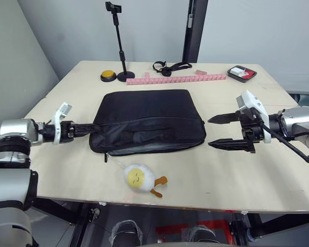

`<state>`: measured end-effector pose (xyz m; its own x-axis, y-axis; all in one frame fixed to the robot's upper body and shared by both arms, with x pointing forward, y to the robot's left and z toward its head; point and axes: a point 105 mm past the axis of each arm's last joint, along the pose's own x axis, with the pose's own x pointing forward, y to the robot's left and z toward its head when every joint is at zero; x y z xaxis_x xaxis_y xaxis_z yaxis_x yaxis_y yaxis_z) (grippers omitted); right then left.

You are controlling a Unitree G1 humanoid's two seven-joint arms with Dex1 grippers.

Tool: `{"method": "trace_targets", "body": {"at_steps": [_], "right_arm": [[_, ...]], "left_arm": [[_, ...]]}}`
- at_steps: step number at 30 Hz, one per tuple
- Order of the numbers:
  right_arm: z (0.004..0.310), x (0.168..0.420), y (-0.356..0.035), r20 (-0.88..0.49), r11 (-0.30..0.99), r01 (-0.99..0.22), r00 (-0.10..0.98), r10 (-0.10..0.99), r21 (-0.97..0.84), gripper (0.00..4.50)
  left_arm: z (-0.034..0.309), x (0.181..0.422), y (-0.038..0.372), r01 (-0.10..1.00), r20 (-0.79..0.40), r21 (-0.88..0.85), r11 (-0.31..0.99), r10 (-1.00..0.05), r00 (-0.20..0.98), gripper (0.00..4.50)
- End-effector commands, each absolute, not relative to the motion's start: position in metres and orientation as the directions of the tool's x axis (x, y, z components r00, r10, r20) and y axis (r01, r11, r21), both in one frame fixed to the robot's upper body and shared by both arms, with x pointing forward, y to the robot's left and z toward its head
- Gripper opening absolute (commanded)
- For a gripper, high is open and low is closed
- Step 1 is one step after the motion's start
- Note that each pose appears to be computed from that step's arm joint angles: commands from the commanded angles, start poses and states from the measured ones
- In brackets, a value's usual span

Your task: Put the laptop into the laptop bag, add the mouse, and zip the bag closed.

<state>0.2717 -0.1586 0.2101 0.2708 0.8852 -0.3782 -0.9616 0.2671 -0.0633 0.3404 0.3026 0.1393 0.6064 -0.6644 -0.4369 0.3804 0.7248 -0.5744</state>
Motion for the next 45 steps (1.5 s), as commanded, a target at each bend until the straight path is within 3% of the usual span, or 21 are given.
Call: {"method": "trace_targets", "body": {"at_steps": [1, 5, 8, 12, 22, 25, 30, 34, 39, 45], "right_arm": [[0.22, 0.282, -0.145, -0.313, 0.279, -0.955, 0.296, 0.902, -0.101, 4.5], [0.215, 0.291, -0.132, -0.295, 0.283, -0.955, 0.298, 0.908, -0.091, 4.5], [0.216, 0.291, -0.128, -0.283, 0.267, -0.96, 0.281, 0.917, -0.086, 4.5], [0.213, 0.313, -0.107, -0.254, 0.287, -0.952, 0.305, 0.918, -0.107, 3.32], [0.181, 0.366, -0.082, -0.327, 0.399, -0.912, 0.406, 0.853, -0.091, 0.04], [0.161, 0.378, -0.079, -0.407, 0.447, -0.892, 0.436, 0.803, -0.073, 0.04], [0.144, 0.377, -0.08, -0.467, 0.451, -0.893, 0.404, 0.787, -0.013, 0.04], [0.118, 0.378, -0.091, -0.589, 0.502, -0.865, 0.407, 0.698, -0.003, 0.04], [0.118, 0.377, -0.09, -0.604, 0.506, -0.863, 0.405, 0.687, -0.003, 0.04], [0.127, 0.374, -0.09, -0.586, 0.505, -0.863, 0.41, 0.699, -0.001, 0.04]], "left_arm": [[0.183, 0.339, 0.306, 0.542, -0.34, -0.471, 0.696, -0.711, 0.616, 4.12], [0.213, 0.316, 0.277, 0.779, -0.257, -0.345, 0.523, -0.851, 0.457, 4.12], [0.222, 0.304, 0.262, 0.829, -0.229, -0.327, 0.454, -0.889, 0.396, 4.12], [0.226, 0.263, 0.209, 0.948, -0.217, -0.256, 0.188, -0.967, 0.133, 4.21], [0.188, 0.246, 0.157, 0.982, -0.26, -0.177, 0.062, -0.965, 0.014, 4.21], [0.176, 0.247, 0.149, 0.987, -0.263, -0.153, 0.038, -0.965, -0.004, 4.21], [0.152, 0.258, 0.152, 0.994, -0.319, -0.092, 0.05, -0.948, 0.019, 4.21], [0.136, 0.257, 0.15, 0.996, -0.364, -0.087, -0.006, -0.93, -0.038, 4.21], [0.12, 0.253, 0.141, 0.99, -0.385, -0.121, -0.072, -0.916, -0.114, 4.21], [0.088, 0.266, 0.146, 0.99, -0.435, -0.136, -0.042, -0.895, -0.098, 4.21]]}}
